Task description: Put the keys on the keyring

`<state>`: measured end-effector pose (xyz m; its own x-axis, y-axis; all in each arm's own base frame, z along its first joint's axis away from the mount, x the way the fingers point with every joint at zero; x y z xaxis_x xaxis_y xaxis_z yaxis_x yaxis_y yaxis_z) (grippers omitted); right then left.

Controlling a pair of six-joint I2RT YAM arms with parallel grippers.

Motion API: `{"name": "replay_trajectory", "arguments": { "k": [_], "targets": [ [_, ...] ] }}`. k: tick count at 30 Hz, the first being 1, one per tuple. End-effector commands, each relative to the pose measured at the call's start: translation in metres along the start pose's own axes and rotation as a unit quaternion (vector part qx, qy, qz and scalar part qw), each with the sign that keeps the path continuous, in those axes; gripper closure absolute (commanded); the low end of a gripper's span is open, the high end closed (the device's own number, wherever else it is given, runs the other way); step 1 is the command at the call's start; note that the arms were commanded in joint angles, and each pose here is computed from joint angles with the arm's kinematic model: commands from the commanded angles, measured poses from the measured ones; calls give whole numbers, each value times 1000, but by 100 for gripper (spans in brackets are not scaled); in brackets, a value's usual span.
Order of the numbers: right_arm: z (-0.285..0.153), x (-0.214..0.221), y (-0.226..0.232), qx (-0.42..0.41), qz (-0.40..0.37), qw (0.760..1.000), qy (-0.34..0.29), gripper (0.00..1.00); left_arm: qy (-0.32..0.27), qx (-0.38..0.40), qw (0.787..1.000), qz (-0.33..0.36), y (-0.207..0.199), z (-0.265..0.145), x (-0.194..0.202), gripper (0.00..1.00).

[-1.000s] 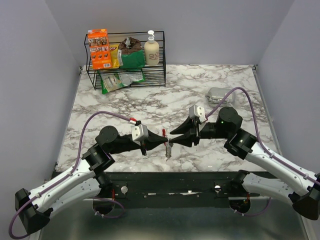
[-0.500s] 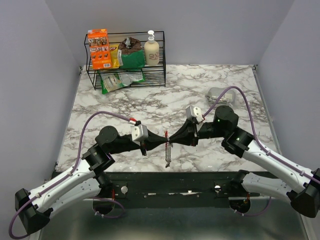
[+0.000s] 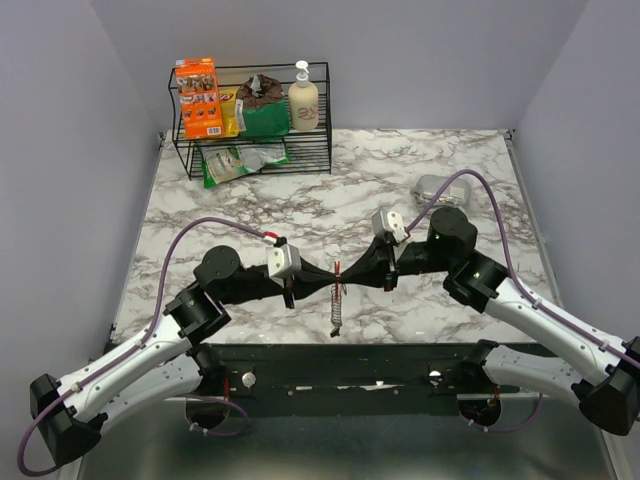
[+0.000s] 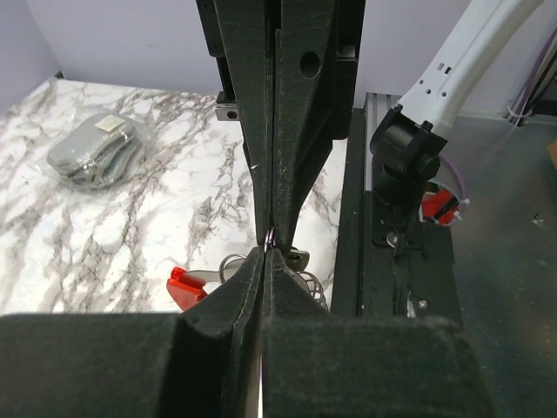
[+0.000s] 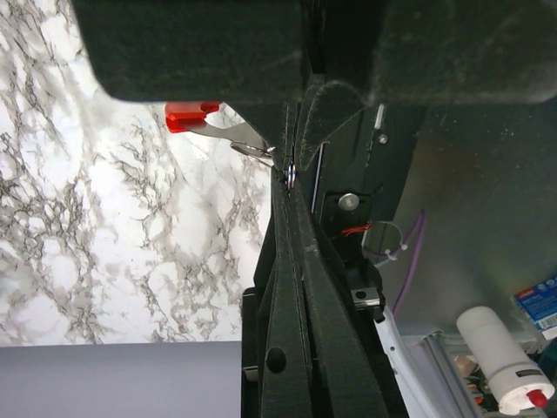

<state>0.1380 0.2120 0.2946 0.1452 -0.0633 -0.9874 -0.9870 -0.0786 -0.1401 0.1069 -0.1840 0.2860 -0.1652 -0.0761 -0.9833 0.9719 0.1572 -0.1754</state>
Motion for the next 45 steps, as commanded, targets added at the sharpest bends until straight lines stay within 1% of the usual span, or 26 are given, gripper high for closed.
{"name": "replay_trajectory", "arguments": {
  "k": [1,2,3,5,6,8,9,11,12,16,20,21,29,30,36,45],
  "targets": [
    [1,-8,-8,5,-9,1000,10,100,27,-4,1000,14,0,1,-12,79],
    [2,-6,-10,8,-10,1000,13,100,39,-6,999,25,2,2,-11,68],
    [1,-2,-10,10,0,1000,26,100,60,-11,998,19,3,1,-7,64],
    [2,-1,-11,12,5,999,34,99,73,-14,997,25,5,2,-10,58],
    [3,1,-13,15,6,999,39,100,87,-15,996,30,6,1,-8,56],
    [3,3,-13,16,10,999,47,100,97,-14,995,36,5,0,-11,52],
    [2,4,-15,22,7,998,50,100,112,-16,993,41,6,-2,-8,52],
    [2,5,-14,23,10,998,57,100,119,-20,992,48,6,-4,-11,50],
    [1,4,-15,28,11,998,61,100,132,-24,990,46,6,-6,-9,49],
    [0,7,-15,30,25,996,81,99,146,-20,988,53,4,-8,-16,45],
    [2,13,-18,33,42,993,105,99,170,-13,984,54,6,-6,-18,36],
    [1,14,-18,33,45,993,107,99,180,-11,982,50,6,-6,-17,36],
    [-1,19,-17,41,57,989,132,99,218,12,975,37,9,4,-20,37],
    [-2,19,-17,43,60,988,135,99,223,14,974,36,9,5,-20,40],
    [-4,18,-13,38,60,988,134,100,233,33,972,31,15,19,-23,51],
    [-7,17,-10,42,54,989,128,99,248,43,967,27,24,33,-19,59]
  ]
}}
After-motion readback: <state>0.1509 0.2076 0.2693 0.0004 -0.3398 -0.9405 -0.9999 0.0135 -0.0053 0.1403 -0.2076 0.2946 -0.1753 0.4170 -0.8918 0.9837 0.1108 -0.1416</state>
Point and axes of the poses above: each gripper's point midway between its finger pads, its own z axis out along the fingers, its own y axis along the line the jaws close on, x = y × z, the point moved 10 cm from there along -z, back along the fingers, and after that the axes turned 10 degrees about -z, right-handed, at the moved point
